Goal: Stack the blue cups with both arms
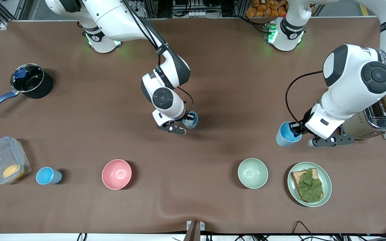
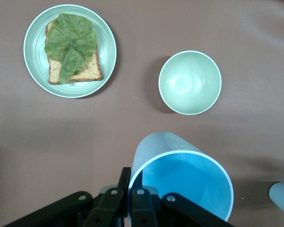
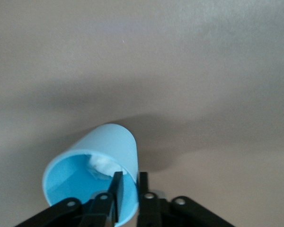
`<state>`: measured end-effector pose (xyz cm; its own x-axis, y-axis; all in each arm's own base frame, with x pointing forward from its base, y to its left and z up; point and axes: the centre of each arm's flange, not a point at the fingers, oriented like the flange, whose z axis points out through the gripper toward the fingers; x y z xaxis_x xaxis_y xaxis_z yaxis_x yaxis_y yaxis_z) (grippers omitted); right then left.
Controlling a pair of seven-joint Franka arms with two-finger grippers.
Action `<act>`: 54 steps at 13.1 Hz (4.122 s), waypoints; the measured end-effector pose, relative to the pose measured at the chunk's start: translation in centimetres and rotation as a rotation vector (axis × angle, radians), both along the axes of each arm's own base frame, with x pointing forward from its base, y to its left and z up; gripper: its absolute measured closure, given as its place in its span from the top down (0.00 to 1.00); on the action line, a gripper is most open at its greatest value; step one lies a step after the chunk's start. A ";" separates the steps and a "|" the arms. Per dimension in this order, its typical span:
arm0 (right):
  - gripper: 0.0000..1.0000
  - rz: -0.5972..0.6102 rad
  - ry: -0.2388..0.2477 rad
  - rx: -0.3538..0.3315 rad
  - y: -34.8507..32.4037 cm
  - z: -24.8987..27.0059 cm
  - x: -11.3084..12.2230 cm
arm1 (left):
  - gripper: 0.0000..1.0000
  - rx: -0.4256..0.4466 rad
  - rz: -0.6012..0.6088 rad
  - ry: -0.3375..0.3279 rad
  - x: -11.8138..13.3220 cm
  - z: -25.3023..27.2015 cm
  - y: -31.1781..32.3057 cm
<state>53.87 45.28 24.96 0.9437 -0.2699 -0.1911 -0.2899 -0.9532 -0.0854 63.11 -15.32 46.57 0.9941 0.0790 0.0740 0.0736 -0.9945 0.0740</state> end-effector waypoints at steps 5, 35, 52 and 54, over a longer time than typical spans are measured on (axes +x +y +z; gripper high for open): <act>0.85 -0.032 0.016 0.015 -4.6 7.1 5.6 | 0.03 -0.044 0.109 0.051 -2.3 -1.0 -7.9; 1.00 0.155 -0.115 -0.099 -50.2 35.1 1.5 | 0.64 -0.058 0.224 0.050 -9.7 -11.9 -34.4; 1.00 0.182 -0.085 -0.096 -48.8 36.2 2.6 | 1.00 0.051 0.073 0.060 -7.2 15.5 8.4; 1.00 0.182 -0.084 -0.096 -48.8 36.2 2.6 | 1.00 0.056 0.062 0.074 -8.1 14.9 8.0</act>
